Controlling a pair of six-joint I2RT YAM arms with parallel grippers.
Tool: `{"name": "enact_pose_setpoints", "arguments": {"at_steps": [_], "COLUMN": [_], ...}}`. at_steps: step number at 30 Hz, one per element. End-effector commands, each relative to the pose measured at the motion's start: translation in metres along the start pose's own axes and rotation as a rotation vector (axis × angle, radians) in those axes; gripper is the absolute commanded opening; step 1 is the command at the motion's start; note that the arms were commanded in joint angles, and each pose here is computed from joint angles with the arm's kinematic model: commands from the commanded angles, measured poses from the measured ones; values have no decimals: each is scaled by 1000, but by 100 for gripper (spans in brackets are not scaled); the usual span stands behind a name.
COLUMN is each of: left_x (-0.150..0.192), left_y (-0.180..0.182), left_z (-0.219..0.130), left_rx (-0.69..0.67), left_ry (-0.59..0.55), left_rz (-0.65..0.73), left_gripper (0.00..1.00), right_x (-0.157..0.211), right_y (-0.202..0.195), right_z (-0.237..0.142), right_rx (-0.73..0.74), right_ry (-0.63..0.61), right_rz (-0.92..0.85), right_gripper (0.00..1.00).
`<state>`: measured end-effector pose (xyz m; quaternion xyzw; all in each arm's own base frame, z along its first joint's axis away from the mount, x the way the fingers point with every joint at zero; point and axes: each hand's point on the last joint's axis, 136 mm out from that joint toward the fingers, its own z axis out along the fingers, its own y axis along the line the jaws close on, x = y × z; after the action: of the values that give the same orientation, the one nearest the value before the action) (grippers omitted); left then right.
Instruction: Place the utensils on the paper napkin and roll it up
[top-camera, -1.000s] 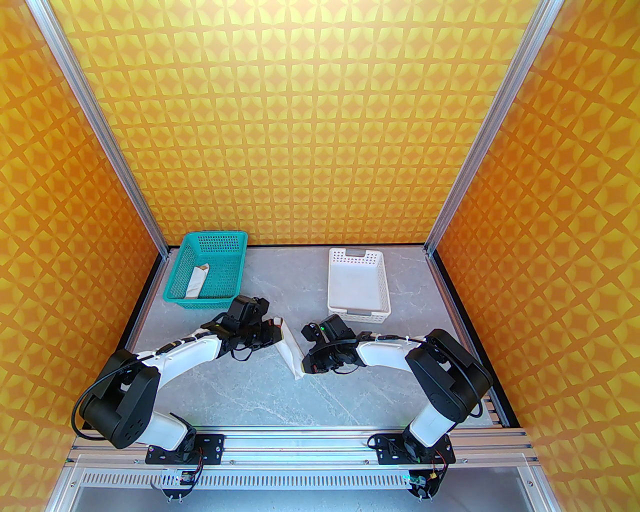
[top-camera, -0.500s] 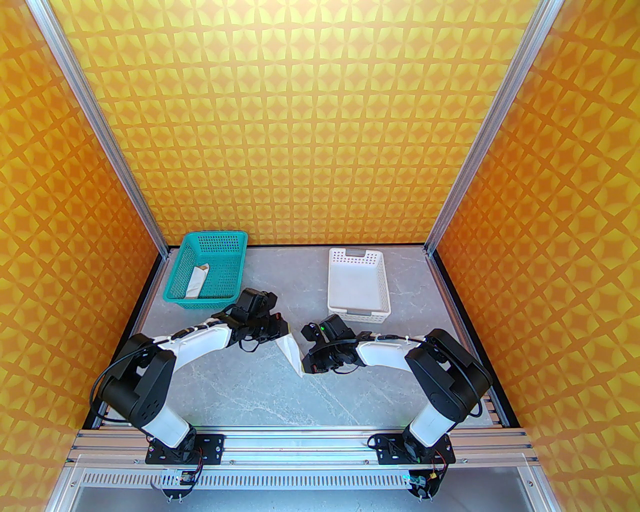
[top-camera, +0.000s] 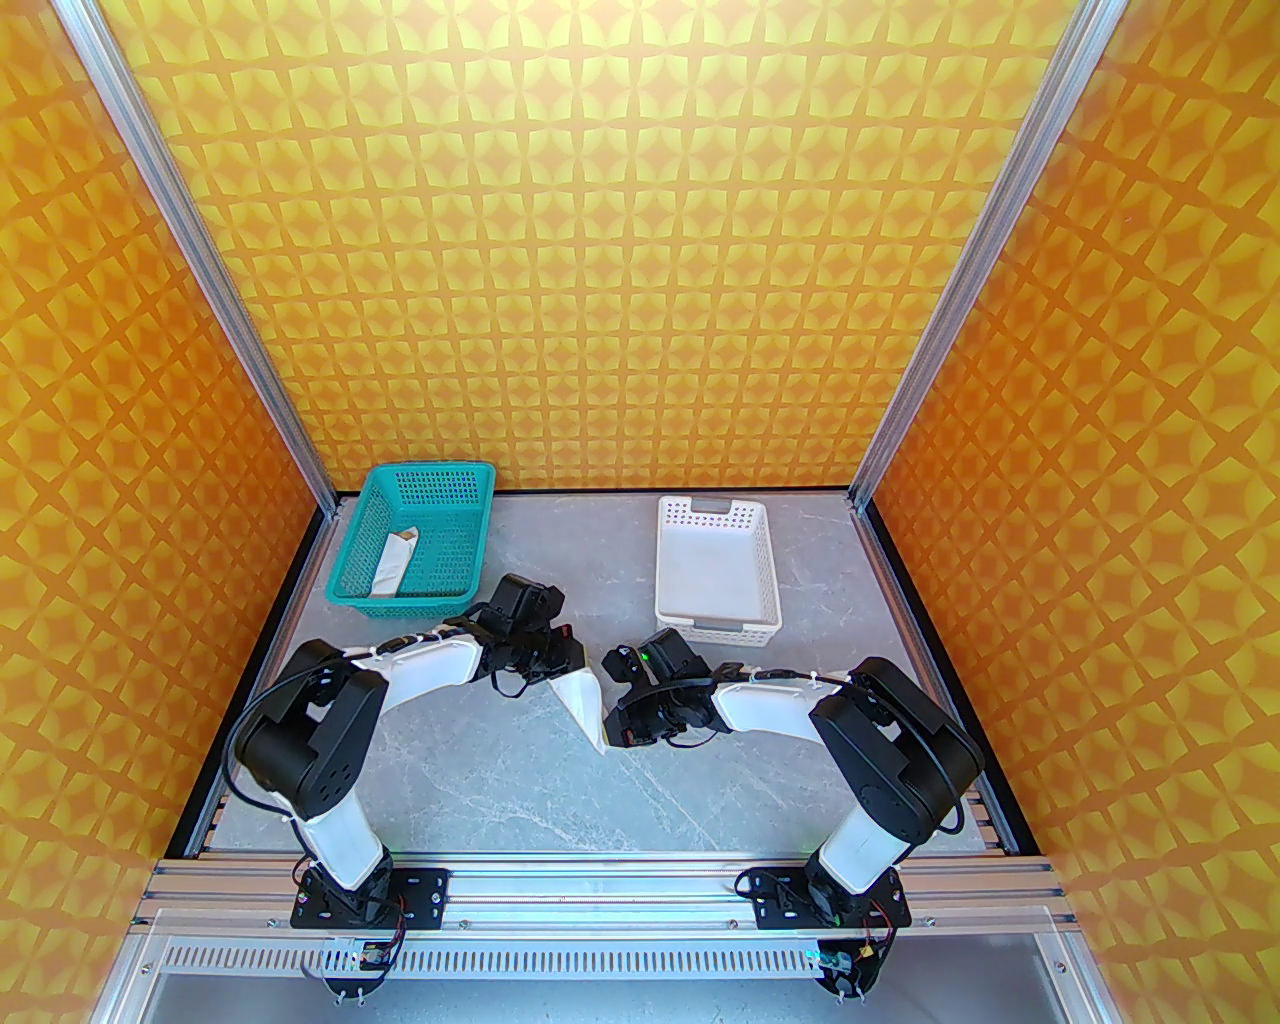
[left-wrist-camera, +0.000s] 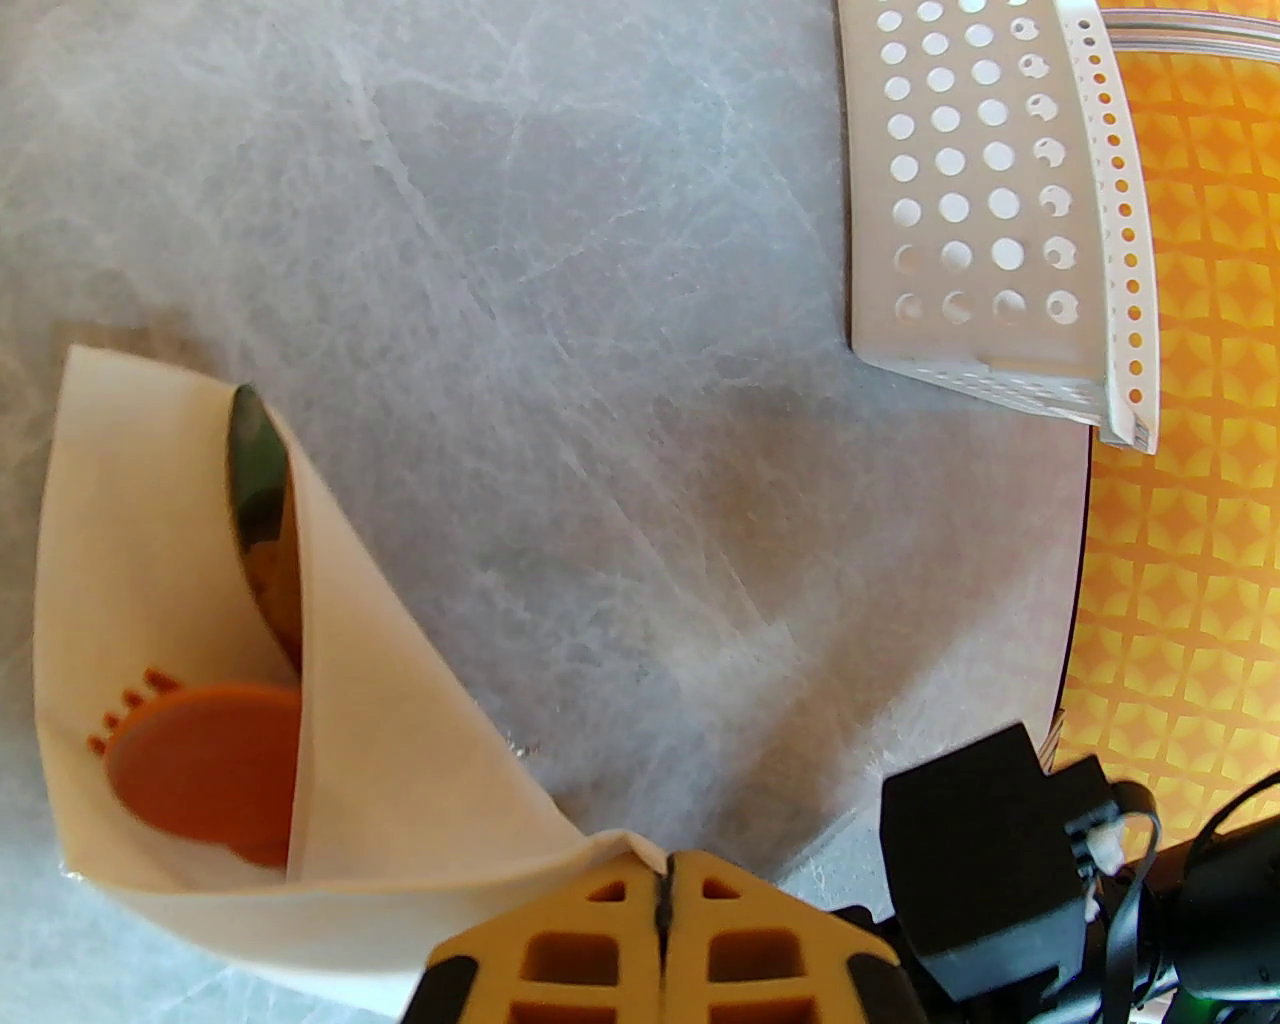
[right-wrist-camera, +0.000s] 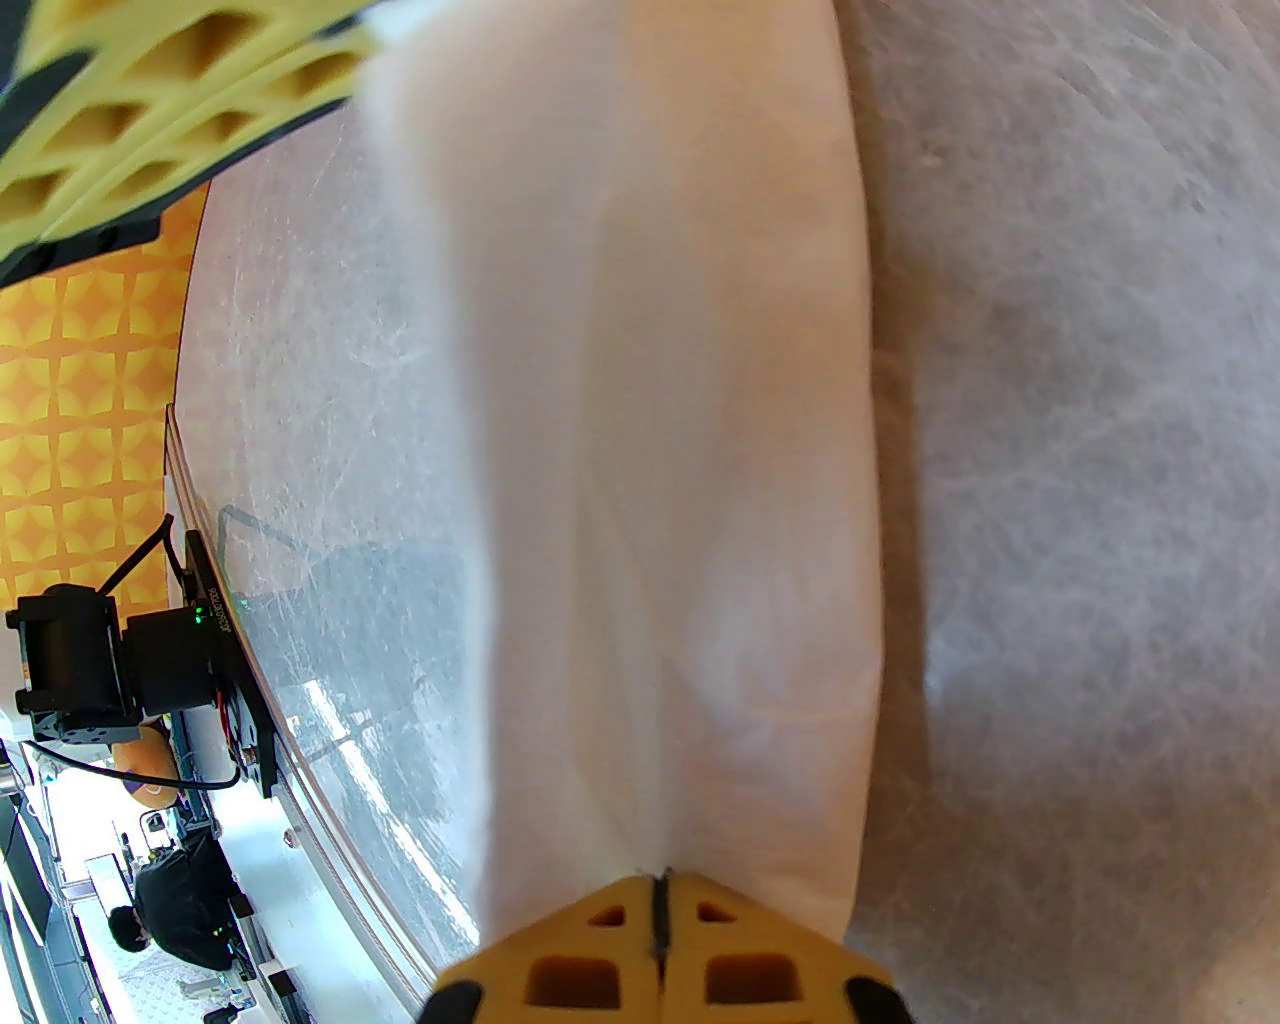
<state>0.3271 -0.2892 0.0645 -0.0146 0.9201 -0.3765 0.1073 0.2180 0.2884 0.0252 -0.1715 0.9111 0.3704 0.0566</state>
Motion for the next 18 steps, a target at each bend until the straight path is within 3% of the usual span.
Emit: {"name": "enact_pose_setpoints", "arguments": {"at_steps": [1,10,18], "left_x": [-11,-13,-4], "left_y": [-16,-11,3], "left_z": [6,23,34], "left_rx": [46,53,-23], "left_ry": [-15,-15,-7], "left_rz": [44,20,29], "left_gripper": [0,0,0], "right_x": [26,25,22], "right_y": [-32,-31,-30], "right_z": [10,10,10], "right_rx": [116,114,111], "right_ry": [77,76,71], "right_rz": [61,62,61], "right_gripper": [0,0,0]}}
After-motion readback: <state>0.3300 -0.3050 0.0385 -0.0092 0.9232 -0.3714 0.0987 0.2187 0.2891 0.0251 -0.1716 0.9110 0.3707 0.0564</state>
